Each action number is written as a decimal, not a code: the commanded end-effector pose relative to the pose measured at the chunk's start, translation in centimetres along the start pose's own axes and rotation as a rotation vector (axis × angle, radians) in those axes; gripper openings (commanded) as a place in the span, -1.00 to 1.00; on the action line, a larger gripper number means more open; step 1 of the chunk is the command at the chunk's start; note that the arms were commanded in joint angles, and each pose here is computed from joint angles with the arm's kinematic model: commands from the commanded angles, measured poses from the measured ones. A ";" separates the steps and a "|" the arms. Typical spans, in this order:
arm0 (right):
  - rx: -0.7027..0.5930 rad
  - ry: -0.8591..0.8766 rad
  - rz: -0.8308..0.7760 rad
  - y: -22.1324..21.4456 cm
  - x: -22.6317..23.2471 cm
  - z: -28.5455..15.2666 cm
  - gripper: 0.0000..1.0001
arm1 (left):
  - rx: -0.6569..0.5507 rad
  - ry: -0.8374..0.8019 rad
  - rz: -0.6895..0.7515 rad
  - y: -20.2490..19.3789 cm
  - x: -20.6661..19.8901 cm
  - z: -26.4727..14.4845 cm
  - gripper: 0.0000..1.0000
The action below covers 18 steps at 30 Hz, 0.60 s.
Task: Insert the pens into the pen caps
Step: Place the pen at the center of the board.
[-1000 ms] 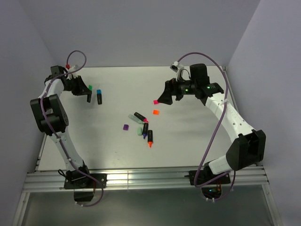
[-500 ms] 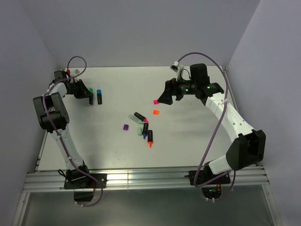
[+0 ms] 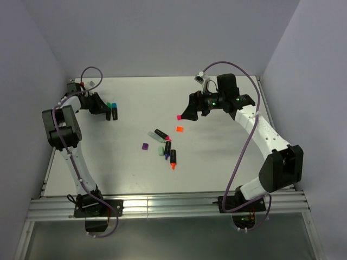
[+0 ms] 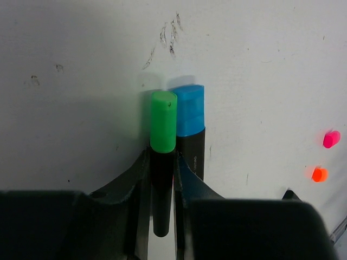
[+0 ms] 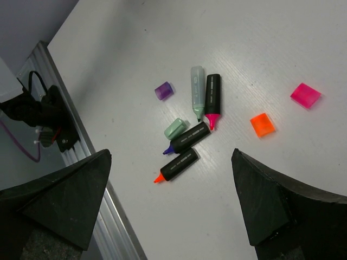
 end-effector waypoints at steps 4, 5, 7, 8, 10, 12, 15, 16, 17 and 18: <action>-0.014 0.012 -0.010 0.3 -0.2 0.0 1.00 | -0.019 0.003 0.001 0.9 -0.2 0.9 -0.53; -0.015 0.010 -0.011 0.3 -0.2 0.0 1.00 | -0.019 0.005 -0.001 0.9 -0.3 0.9 -0.49; -0.017 0.001 -0.011 0.3 -0.3 -0.1 1.00 | -0.027 0.024 -0.002 1.2 -0.2 0.7 -0.34; -0.015 0.003 -0.012 0.3 -0.2 0.0 1.00 | -0.033 0.035 -0.004 1.3 -0.3 0.6 -0.30; -0.014 0.003 -0.011 0.2 -0.2 0.0 1.00 | -0.044 0.067 -0.003 1.5 -0.1 0.4 -0.12; -0.016 -0.004 -0.013 0.3 -0.2 -0.1 1.00 | -0.045 0.087 0.001 1.6 -0.1 0.1 -0.07; -0.024 -0.022 -0.025 0.6 -0.3 -0.3 1.00 | -0.045 0.111 0.013 1.7 -0.2 -0.5 -0.06; -0.026 -0.032 -0.027 0.7 -0.3 -0.4 1.00 | -0.048 0.118 0.017 1.8 -0.2 -0.8 -0.06; -0.027 -0.053 -0.030 0.7 -0.5 -0.5 1.00 | -0.068 0.137 0.029 2.1 -0.5 -1.5 -0.05; -0.029 -0.075 -0.037 0.8 -0.7 -0.6 1.00 | -0.083 0.149 0.046 2.3 -0.6 -2.2 -0.04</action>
Point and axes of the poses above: each gripper's point midway between its finger pads, its own z axis out along the fingers, its own x axis along the line the jaws close on, y = z × x, the point moved 6 cm from there along -z, back along the fingers, and after that the axes turned 4 degrees about -z, right-handed, at the moved point
